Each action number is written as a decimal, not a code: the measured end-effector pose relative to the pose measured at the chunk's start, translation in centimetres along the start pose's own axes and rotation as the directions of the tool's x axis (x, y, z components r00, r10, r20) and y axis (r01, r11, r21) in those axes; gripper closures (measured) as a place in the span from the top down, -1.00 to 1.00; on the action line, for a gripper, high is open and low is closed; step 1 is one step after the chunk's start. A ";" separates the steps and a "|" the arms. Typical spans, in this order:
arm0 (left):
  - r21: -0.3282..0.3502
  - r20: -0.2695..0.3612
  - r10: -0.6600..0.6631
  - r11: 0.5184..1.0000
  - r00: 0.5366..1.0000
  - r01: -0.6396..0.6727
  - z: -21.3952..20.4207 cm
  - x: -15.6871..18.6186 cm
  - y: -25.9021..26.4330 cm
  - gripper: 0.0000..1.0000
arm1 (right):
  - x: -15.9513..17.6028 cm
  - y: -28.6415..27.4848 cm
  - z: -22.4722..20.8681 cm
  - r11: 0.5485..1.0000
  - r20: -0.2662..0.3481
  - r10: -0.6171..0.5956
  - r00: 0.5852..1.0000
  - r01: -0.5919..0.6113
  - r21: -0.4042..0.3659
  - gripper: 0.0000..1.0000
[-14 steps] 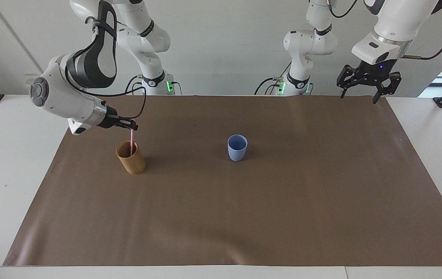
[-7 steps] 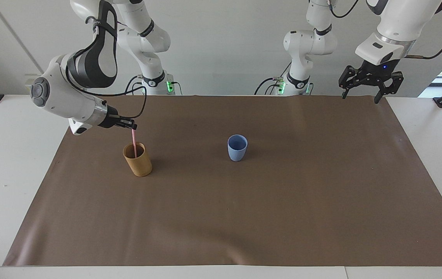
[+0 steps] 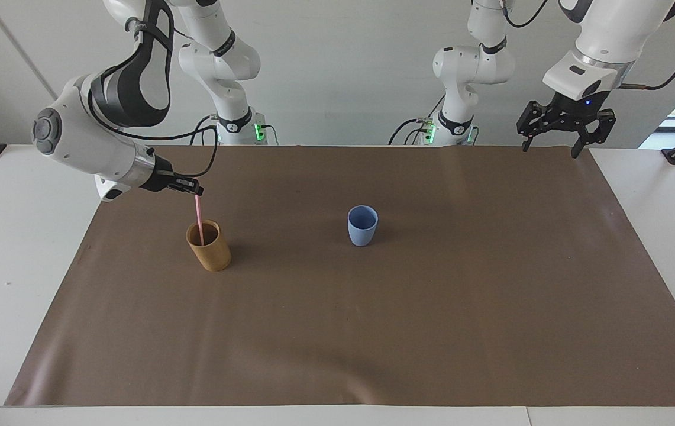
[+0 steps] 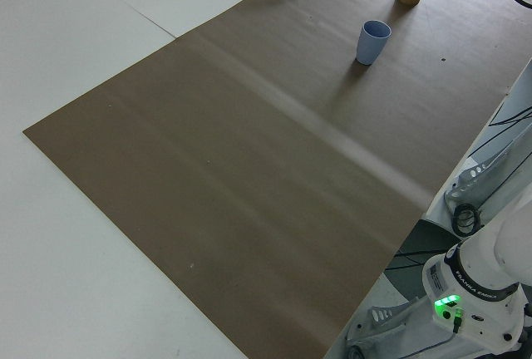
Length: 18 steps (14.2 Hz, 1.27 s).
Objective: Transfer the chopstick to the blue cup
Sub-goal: 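Grasp the pink chopstick in the tan cup with the right gripper, then pull the pink chopstick up out of the tan cup, then carry the chopstick with the right gripper and drop it into the blue cup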
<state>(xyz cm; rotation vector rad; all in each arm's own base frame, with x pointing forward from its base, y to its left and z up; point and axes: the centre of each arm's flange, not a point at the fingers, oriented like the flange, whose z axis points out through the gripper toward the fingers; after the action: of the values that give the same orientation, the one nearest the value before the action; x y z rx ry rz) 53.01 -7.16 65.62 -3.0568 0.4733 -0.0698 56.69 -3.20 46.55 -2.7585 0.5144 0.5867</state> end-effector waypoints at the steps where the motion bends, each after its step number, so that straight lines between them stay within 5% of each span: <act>1: -0.003 0.000 0.001 1.000 1.000 -0.001 0.0 0.0 0.1 1.00 | -0.1 -0.1 -0.4 1.000 -0.006 0.002 1.000 -0.002 0.001 -0.83; 5: -0.006 -0.005 0.005 1.000 1.000 -0.005 -0.2 0.1 0.6 1.00 | -2.0 -1.0 -3.0 1.000 -0.021 0.016 1.000 -0.016 0.016 -0.83; 11: 0.000 0.000 0.008 1.000 1.000 -0.008 -0.3 0.1 1.0 1.00 | -9.2 -4.7 -8.8 0.992 -0.030 0.073 0.997 -0.070 0.106 -0.83; 18: -0.018 0.013 -0.004 1.000 1.000 0.004 0.0 0.0 0.9 1.00 | -14.7 -19.0 -5.4 0.925 0.034 0.296 0.955 -0.296 0.239 -0.83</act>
<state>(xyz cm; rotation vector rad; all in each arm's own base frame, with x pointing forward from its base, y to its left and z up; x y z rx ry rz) 52.77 -8.00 65.60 -3.0736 0.4692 -0.0459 53.47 16.28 61.30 -2.4681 0.9488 0.5438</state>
